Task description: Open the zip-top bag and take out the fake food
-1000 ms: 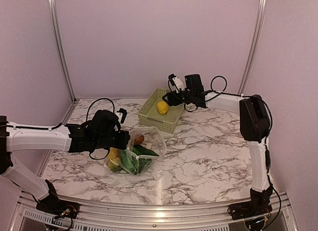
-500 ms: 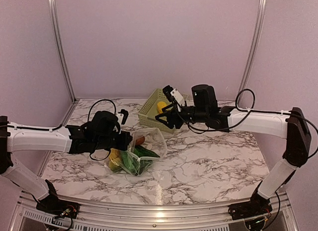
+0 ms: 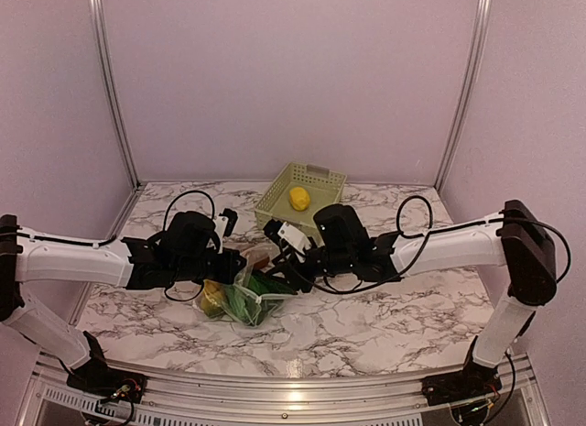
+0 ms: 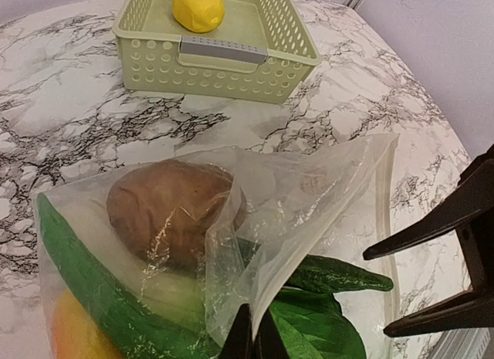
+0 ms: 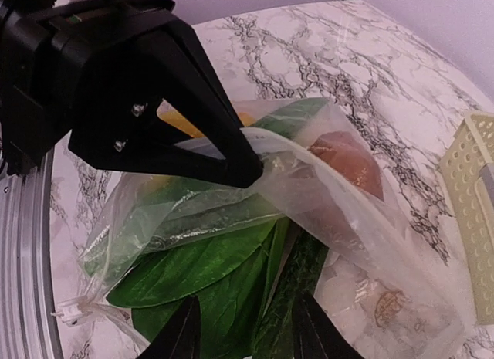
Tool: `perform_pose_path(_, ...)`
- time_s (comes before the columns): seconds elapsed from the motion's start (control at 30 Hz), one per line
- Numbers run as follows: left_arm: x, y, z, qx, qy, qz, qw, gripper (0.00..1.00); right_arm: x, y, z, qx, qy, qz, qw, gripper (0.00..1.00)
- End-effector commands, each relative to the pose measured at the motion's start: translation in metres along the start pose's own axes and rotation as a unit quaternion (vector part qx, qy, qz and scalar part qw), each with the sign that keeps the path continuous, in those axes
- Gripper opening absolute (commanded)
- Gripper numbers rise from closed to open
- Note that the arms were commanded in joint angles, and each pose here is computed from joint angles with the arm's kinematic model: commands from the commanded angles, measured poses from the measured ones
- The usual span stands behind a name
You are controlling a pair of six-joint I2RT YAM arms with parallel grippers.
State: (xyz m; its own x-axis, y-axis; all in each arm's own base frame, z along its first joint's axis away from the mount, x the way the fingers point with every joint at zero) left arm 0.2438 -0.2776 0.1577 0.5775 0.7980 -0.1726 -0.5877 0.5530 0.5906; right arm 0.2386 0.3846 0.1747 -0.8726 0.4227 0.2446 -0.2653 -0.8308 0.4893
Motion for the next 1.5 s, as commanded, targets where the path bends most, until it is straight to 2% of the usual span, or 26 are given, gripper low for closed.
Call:
perform_pose_path(0.0,-0.004,0.008,0.012,-0.021,0.006,-0.008,1.000,0.00,-0.005,-0.020,-0.011,-0.017,0.008,-0.029,0.999,0.37)
perform_pose_path(0.13,-0.007,0.013,0.019,-0.029,0.007,-0.012,0.999,0.00,-0.015,-0.038,-0.023,-0.011,0.002,-0.048,0.999,0.39)
perform_pose_path(0.27,-0.007,0.011,0.016,-0.018,-0.001,-0.013,1.000,0.00,-0.009,-0.050,-0.037,0.016,-0.018,-0.006,1.000,0.62)
perform_pose_path(0.37,-0.006,0.007,0.011,-0.009,-0.004,-0.014,1.000,0.00,-0.002,-0.051,-0.044,0.032,-0.047,0.026,0.998,0.84)
perform_pose_path(0.47,-0.007,0.005,0.006,-0.006,-0.002,-0.016,1.000,0.00,0.002,-0.053,-0.048,0.045,-0.082,0.044,0.995,0.95)
perform_pose_path(0.8,-0.005,0.002,0.002,-0.004,0.001,-0.011,1.000,0.00,-0.013,-0.073,-0.080,0.091,-0.166,0.004,0.982,0.97)
perform_pose_path(0.97,-0.004,0.001,0.000,-0.001,0.000,-0.012,1.000,0.00,-0.020,-0.075,-0.093,0.098,-0.175,-0.021,0.979,0.92)
perform_pose_path(1.13,-0.004,0.002,-0.003,0.001,-0.002,-0.014,1.000,0.00,-0.007,-0.056,-0.072,0.073,-0.156,0.012,0.985,0.90)
perform_pose_path(1.33,-0.003,0.003,-0.005,0.001,-0.006,-0.011,1.000,0.00,-0.009,-0.022,-0.041,0.046,-0.141,-0.007,0.989,0.90)
perform_pose_path(1.4,-0.003,0.003,-0.005,-0.001,-0.006,-0.013,1.000,0.00,-0.014,-0.016,-0.040,0.047,-0.145,-0.019,0.988,0.88)
perform_pose_path(1.47,-0.003,0.002,-0.005,-0.001,-0.005,-0.013,1.000,0.00,-0.020,-0.011,-0.044,0.052,-0.149,-0.034,0.987,0.82)
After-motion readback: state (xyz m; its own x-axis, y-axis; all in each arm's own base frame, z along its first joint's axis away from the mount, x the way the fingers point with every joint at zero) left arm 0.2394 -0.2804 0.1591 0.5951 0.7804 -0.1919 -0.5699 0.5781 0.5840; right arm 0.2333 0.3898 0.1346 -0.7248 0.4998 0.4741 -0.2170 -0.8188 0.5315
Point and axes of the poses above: each gripper's point midway between its finger pads, its own y axis back along the fingers, its own x axis along the line the jaws close on, z = x × y, the point moved 5 cm from there along y, back along the fingers, and after that the axes turned 11 degrees about -y, right-handed, at the moved point
